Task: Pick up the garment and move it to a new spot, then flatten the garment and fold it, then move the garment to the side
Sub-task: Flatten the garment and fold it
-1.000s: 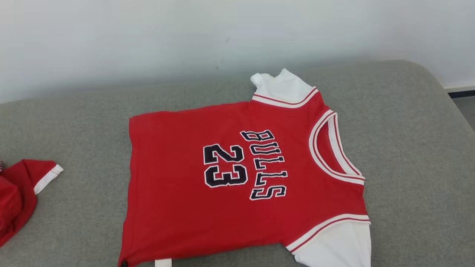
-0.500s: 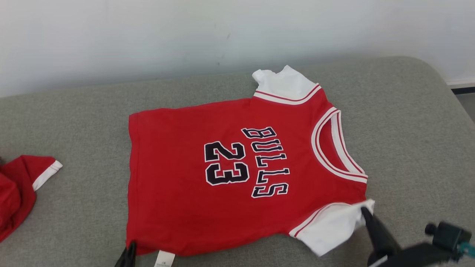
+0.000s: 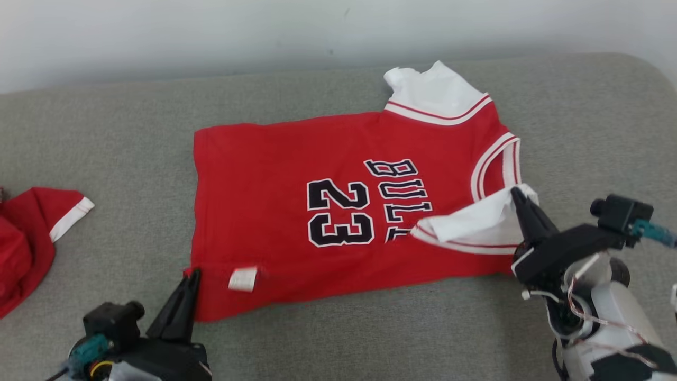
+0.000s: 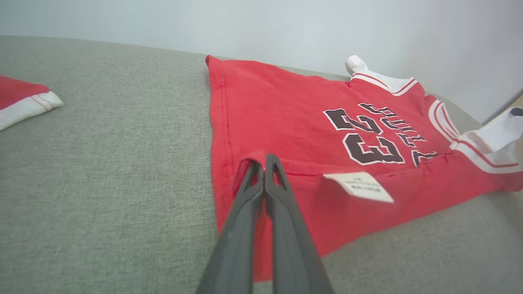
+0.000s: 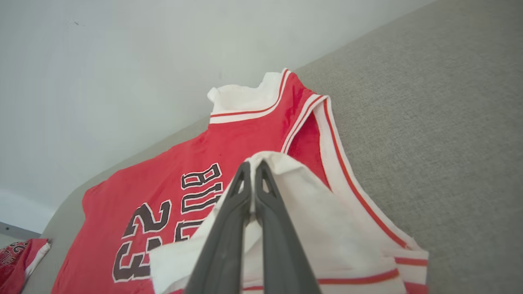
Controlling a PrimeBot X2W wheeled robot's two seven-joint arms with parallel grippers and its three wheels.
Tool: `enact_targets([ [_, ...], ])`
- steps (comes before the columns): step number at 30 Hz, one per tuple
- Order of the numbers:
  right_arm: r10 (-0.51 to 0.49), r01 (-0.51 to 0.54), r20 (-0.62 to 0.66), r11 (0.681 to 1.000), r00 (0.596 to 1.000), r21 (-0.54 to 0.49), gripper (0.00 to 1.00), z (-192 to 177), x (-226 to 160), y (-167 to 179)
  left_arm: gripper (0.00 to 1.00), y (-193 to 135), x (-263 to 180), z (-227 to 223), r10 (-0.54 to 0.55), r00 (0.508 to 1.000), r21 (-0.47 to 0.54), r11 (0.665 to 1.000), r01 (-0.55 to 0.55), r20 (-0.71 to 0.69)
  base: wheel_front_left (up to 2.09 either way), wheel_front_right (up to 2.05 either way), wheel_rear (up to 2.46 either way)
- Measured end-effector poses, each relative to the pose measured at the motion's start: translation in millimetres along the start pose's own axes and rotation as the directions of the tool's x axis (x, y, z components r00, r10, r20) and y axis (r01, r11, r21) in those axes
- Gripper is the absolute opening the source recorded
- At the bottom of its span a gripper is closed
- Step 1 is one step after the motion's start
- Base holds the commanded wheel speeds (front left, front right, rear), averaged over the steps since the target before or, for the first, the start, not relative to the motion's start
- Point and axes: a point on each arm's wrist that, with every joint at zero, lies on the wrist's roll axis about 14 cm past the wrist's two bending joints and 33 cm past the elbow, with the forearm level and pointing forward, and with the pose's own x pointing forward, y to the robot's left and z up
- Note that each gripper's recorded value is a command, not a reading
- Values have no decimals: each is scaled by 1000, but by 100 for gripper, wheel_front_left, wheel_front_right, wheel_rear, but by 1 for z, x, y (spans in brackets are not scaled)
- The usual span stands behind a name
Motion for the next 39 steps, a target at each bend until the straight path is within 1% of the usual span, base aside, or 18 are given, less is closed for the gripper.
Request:
enact_targets([
  [5,-25,24,-15,1000,1000,-17,0,-4,25,-7,0,14,12,-3,36,999,3,999,-36,-2,0,0,0],
  [6,-27,26,-23,999,999,-32,46,-7,27,-7,0,16,14,-5,43,999,3,999,-43,-6,0,0,0],
  [7,-28,26,-27,999,999,-45,100,-10,29,-7,0,17,15,-6,46,999,6,999,-46,-11,0,0,0],
  [8,-29,27,-27,998,999,-55,100,-11,31,-8,35,17,16,-7,45,999,14,999,-45,-10,0,0,0],
  [9,-31,30,-18,998,999,-62,100,-12,31,-9,56,17,16,-8,46,999,18,999,-45,-6,0,0,0],
  [10,-28,27,-12,996,1000,-81,100,-11,30,-9,100,17,17,-7,48,999,17,999,-48,1,0,0,0],
  [12,-20,23,22,986,1000,-163,100,-4,25,-14,100,19,16,-5,63,998,30,998,-64,15,0,0,0],
  [14,-24,33,48,978,999,-207,100,-1,17,-23,100,21,13,-3,83,996,19,996,-84,29,0,0,0],
  [19,-42,44,15,948,999,-316,100,-17,-13,-45,100,23,-12,-18,137,990,-7,991,-137,14,0,0,0],
  [22,-70,65,-4,945,998,-320,100,-26,-27,-57,100,15,-22,-27,137,991,-32,990,-137,4,0,0,0],
  [25,-83,68,-28,933,996,-354,100,-33,-34,-64,100,13,-32,-45,140,989,-32,989,-141,-45,0,0,0],
  [27,-86,65,-39,927,996,-369,100,-37,-34,-65,100,12,-29,-47,137,989,-37,990,-138,-50,0,0,0],
  [33,-109,77,-68,929,992,-363,100,-47,-27,-67,100,18,-18,-50,145,987,-36,988,-147,-64,0,0,0],
  [37,-129,79,-112,924,985,-374,100,-59,-22,-69,100,15,-7,-57,125,988,-40,991,-129,-89,0,0,0],
  [38,-138,83,-122,922,983,-378,100,-61,-22,-71,57,14,-5,-60,123,988,-41,991,-128,-98,0,0,0],
  [39,-147,87,-134,922,980,-378,100,-65,-22,-72,57,15,-4,-63,123,986,-41,991,-129,-109,0,0,0],
])
